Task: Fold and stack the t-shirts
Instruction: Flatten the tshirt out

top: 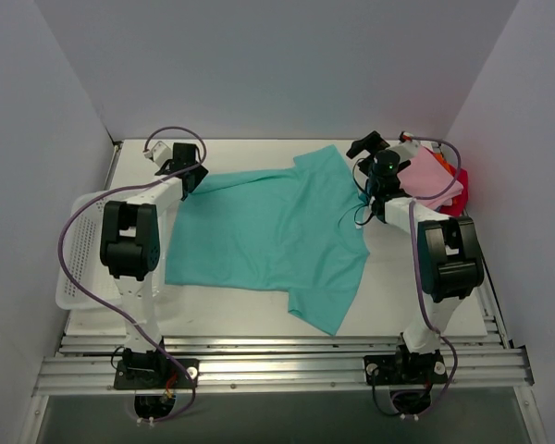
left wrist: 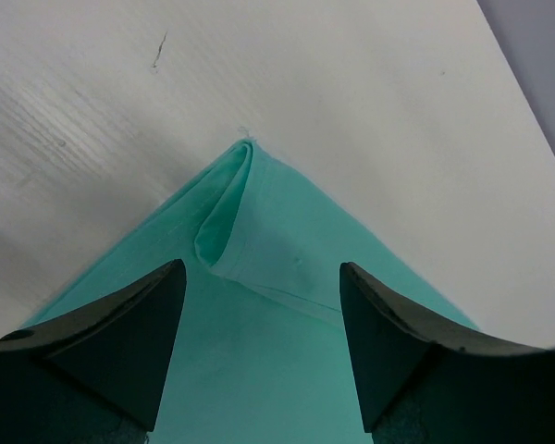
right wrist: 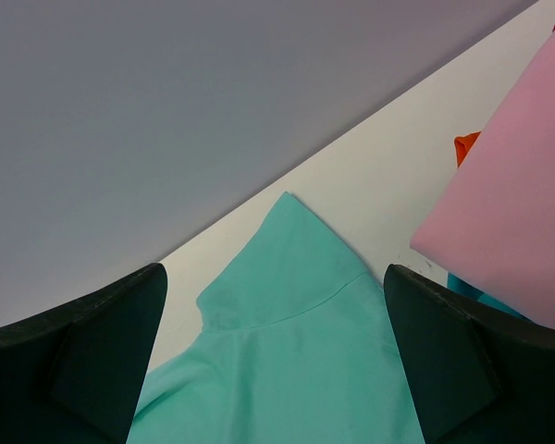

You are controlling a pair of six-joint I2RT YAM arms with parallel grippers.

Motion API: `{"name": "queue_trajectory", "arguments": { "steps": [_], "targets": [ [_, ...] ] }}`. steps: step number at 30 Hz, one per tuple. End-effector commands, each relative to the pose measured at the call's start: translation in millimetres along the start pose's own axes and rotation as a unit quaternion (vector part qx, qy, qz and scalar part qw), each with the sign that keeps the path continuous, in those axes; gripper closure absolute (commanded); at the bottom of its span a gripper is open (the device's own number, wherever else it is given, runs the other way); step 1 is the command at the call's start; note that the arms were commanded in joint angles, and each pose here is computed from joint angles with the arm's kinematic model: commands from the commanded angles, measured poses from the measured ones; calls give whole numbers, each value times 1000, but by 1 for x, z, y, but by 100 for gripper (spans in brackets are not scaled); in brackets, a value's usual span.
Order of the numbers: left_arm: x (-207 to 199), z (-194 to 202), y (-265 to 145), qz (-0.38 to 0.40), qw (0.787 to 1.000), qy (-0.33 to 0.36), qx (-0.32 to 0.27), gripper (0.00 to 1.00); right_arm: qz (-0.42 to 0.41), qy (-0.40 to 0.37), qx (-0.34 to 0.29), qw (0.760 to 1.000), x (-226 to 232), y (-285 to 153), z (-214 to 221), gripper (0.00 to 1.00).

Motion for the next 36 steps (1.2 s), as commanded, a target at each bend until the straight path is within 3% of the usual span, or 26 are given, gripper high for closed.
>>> {"name": "queue_trajectory", "arguments": {
  "steps": [1, 12, 19, 22, 28, 36],
  "targets": [
    [-11, 1, 7, 20, 1000, -11, 3, 24, -9, 12, -18, 1000, 3, 4, -9, 0],
    [-10, 7, 13, 20, 1000, -11, 8, 27, -6, 12, -11, 1000, -1, 8, -4, 0],
    [-8, 14, 22, 16, 1000, -11, 17, 35, -4, 13, -9, 1000, -3, 10, -4, 0],
    [-7, 15, 23, 15, 1000, -11, 17, 46, -3, 13, -8, 1000, -4, 11, -2, 0],
    [-9, 14, 24, 14, 1000, -14, 14, 84, -3, 13, -4, 1000, -5, 13, 1, 0],
    [-16, 7, 23, 17, 1000, -18, 6, 98, -3, 13, -3, 1000, -5, 14, 2, 0]
  ]
}}
Point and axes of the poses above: each gripper's point midway between its finger pads, its own y axis out along the fingers, its own x axis along the line the jaws close on, z = x × y, the point moved 5 cm from there along -y, back along the fingers, and after that the axes turned 10 degrees about -y, right-handed, at the moved point
